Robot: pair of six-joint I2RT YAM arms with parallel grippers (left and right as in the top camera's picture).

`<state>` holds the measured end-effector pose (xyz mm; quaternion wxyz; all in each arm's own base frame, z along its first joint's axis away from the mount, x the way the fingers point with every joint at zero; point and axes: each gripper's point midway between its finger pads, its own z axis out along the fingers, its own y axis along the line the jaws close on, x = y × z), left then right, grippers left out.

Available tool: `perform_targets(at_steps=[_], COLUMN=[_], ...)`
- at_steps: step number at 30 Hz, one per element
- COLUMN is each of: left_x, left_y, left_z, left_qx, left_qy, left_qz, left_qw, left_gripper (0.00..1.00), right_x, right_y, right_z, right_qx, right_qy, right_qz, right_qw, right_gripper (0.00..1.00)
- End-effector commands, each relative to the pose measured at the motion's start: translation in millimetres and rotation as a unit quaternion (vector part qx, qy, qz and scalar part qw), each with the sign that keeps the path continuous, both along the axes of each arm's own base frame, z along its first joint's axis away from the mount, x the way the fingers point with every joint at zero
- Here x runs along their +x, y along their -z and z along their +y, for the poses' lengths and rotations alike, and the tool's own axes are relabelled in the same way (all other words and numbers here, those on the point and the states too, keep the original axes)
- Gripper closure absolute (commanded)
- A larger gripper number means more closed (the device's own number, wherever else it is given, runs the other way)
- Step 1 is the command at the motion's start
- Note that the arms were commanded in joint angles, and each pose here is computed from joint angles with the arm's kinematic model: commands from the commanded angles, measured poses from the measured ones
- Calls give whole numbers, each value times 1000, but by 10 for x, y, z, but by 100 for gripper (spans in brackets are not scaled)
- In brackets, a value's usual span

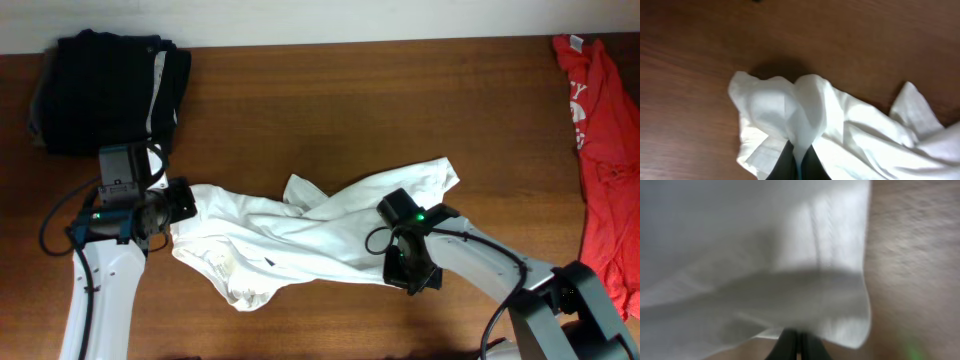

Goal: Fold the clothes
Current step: 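Lift the T-shirt with both grippers and spread it flat on the table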

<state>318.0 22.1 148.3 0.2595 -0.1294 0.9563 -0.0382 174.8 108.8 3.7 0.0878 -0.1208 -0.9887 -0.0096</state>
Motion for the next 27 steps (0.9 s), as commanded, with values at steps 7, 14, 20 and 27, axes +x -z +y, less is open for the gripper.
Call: perform_targets(at_steps=[7,14,20,27], left_x=[-275,-870,-1345,-1189], left_y=[-1734,-2742,-3264,-3196], left_z=[-255,-107,-128,45], left_qx=[-38,-1,-19,9], left_qy=[39,-19,-46,-82], left_qz=[-182,-292,-349,-329], left_qw=[982,956,936,941], left_gripper=[99,99,99,99], right_x=[718,574,235,379], right_y=[-2012,-3852,-4805,-4756], right_z=[-77,-393,-482,-629], right_qx=[54,66,106,57], right_qy=[-31,-27,-25,-3], right_qz=[-187,-389,-542,-540], right_qw=[980,918,834,840], right_gripper=[96,96,96,96])
